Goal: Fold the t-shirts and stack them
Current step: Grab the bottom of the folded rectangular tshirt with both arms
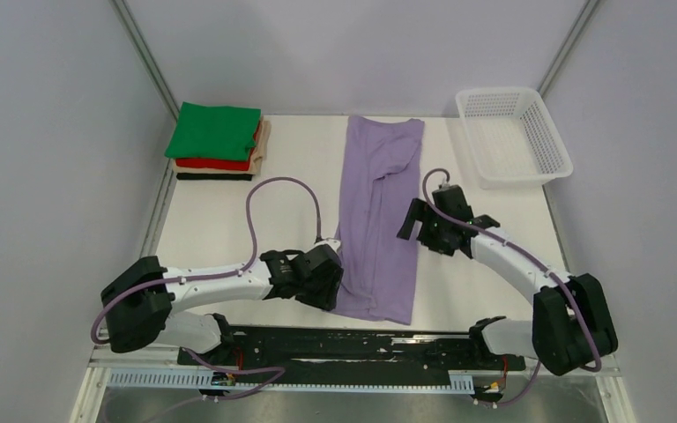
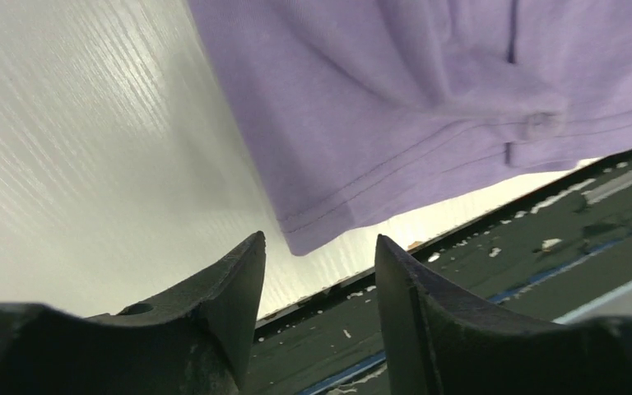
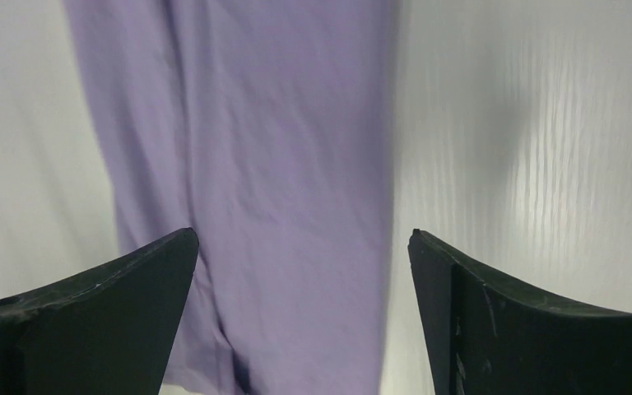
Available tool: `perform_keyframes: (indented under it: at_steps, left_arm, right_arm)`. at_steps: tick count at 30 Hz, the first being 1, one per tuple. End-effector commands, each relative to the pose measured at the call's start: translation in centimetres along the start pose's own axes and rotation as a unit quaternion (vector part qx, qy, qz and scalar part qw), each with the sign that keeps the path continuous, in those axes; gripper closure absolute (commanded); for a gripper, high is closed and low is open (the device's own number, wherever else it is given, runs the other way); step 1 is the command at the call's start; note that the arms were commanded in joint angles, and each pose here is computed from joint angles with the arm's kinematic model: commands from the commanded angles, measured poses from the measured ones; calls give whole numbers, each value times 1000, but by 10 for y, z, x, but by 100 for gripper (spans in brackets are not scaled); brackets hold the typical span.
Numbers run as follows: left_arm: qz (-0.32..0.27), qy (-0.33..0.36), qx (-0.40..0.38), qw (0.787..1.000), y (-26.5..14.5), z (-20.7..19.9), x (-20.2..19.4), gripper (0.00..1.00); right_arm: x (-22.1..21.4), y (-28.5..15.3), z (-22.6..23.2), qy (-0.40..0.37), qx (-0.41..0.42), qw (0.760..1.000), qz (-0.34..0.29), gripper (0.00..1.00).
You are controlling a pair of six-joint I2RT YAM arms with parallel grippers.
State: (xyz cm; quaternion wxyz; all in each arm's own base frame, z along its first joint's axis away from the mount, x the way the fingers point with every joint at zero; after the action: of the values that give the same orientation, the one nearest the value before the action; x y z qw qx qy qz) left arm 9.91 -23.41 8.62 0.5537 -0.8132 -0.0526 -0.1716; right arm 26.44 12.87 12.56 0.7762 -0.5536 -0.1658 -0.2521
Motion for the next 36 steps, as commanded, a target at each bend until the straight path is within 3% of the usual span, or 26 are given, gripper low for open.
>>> perform_keyframes:
  at_steps: [1,10,15,19,26,30,33,36]
  left_arm:
    - [-6,36,19,999,2,-12,0,43]
    - [-5,31,59,998,23,-13,-1,48]
    - [-10,35,84,996,24,-10,3,57]
    - [-8,35,76,996,20,-10,2,65]
    - [-3,23,38,999,9,-14,-3,68]
    - [-10,13,29,999,6,-13,-4,81]
    - [-13,7,32,999,7,-9,-6,99]
    - [-12,1,30,999,6,-9,-7,100]
  right_arm:
    - [-43,-15,-2,40,11,999,22,1]
    - [-99,-43,3,33,37,995,89,5]
    - [-118,-49,7,23,46,990,133,8]
    - [-145,-52,8,17,61,978,198,13]
    - [-175,-65,9,18,68,964,258,21]
    - [-184,-66,9,24,75,958,275,28]
    - [-190,-60,7,32,69,957,281,33]
    - [-191,-54,10,38,77,957,276,41]
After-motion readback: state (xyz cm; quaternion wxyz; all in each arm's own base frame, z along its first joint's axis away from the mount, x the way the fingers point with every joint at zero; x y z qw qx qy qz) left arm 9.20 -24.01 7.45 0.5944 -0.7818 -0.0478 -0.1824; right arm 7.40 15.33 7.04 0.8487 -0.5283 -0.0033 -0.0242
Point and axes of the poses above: each gripper's point midway between its finger pads, its own y axis out along the fingers, its own z axis along the line the jaws close on, x = y × z, the point moved 5 cm from there along -y, back along the fingers, and after that the axes turned 9 degrees about -y, right-handed, at the moved point
